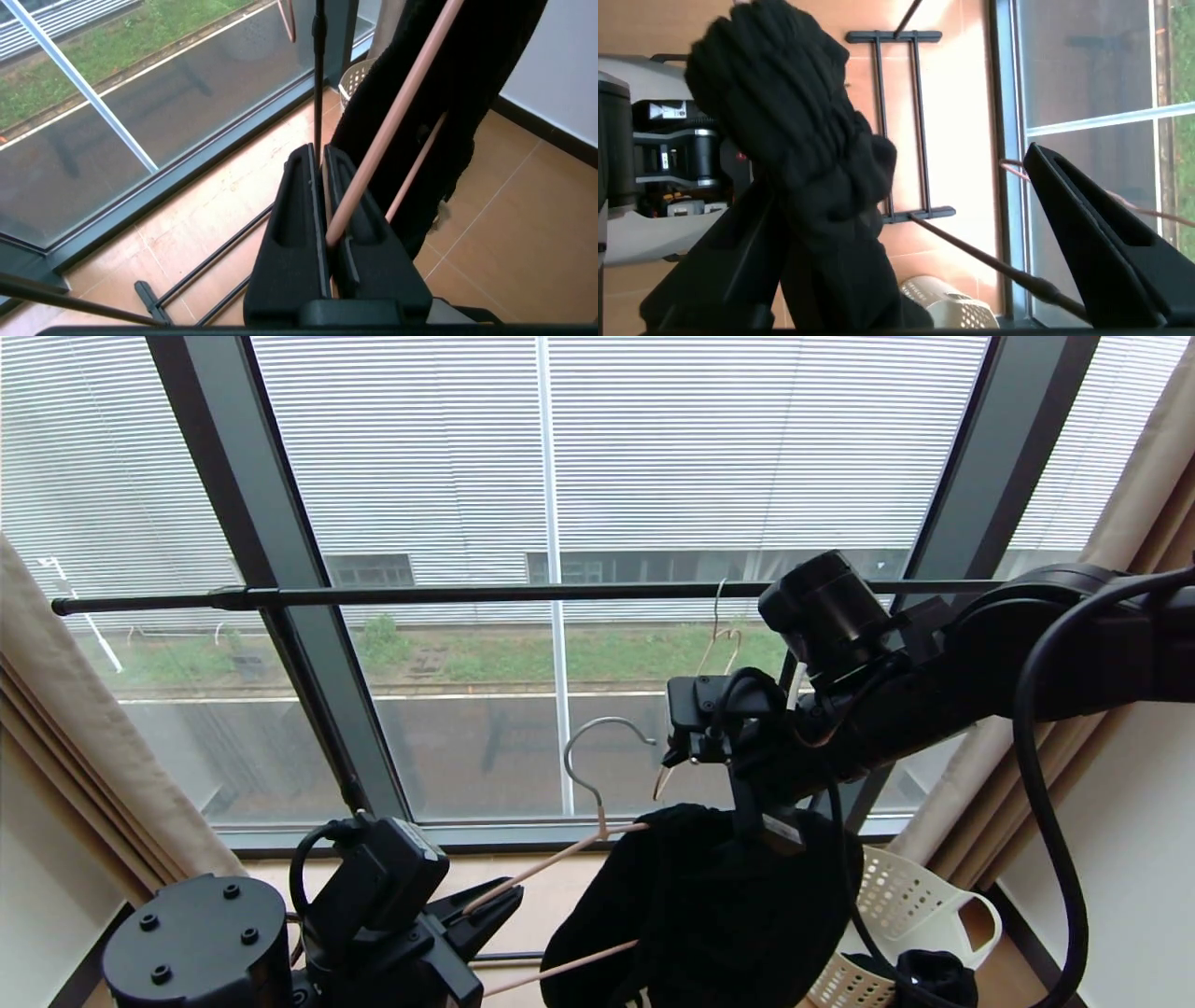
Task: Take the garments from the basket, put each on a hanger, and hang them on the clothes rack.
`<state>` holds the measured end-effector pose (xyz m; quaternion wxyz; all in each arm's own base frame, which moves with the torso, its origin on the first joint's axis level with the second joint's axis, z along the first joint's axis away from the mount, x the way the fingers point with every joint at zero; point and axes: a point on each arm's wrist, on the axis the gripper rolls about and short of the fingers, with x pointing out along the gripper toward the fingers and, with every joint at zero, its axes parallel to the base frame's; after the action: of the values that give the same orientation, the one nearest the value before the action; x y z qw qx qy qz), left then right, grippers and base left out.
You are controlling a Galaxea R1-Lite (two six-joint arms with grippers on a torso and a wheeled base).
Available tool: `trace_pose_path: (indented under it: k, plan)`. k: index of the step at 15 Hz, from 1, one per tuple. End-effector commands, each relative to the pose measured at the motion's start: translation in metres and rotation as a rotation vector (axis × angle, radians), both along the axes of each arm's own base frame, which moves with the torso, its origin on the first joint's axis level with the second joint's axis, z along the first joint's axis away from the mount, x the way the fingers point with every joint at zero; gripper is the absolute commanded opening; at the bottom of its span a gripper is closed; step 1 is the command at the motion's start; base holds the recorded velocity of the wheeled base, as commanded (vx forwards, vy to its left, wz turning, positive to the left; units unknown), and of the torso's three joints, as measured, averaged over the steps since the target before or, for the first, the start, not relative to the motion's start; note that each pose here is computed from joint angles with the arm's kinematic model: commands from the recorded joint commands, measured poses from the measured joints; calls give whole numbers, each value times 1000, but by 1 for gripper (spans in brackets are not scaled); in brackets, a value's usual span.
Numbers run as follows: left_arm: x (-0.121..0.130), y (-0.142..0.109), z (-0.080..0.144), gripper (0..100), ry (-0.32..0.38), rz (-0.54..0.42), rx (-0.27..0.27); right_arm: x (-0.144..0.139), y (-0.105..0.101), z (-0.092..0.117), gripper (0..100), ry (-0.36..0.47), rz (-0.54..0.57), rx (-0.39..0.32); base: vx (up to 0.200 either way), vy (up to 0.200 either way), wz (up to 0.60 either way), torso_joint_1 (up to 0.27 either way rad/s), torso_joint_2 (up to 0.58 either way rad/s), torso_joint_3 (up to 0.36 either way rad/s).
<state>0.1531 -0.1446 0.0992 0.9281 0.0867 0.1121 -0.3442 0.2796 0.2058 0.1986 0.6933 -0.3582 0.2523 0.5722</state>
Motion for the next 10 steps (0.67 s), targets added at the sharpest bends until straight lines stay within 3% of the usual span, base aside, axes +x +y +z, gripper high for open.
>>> trace_pose_path:
  k: [1, 5, 10]
  plan:
    - [0, 0, 0, 0, -2, 0, -3, -2, 0, -4, 100, 30, 20, 11, 0, 0, 0, 0, 0, 0]
    - [0, 0, 1, 0, -3, 1, -3, -9, -3, -4, 100, 88, 56, 26, 0, 0, 0, 0, 0, 0]
    - [0, 0, 0, 0, -1, 1, 1, -12, -3, 0, 100, 82, 61, 30, 0, 0, 0, 0, 0, 0]
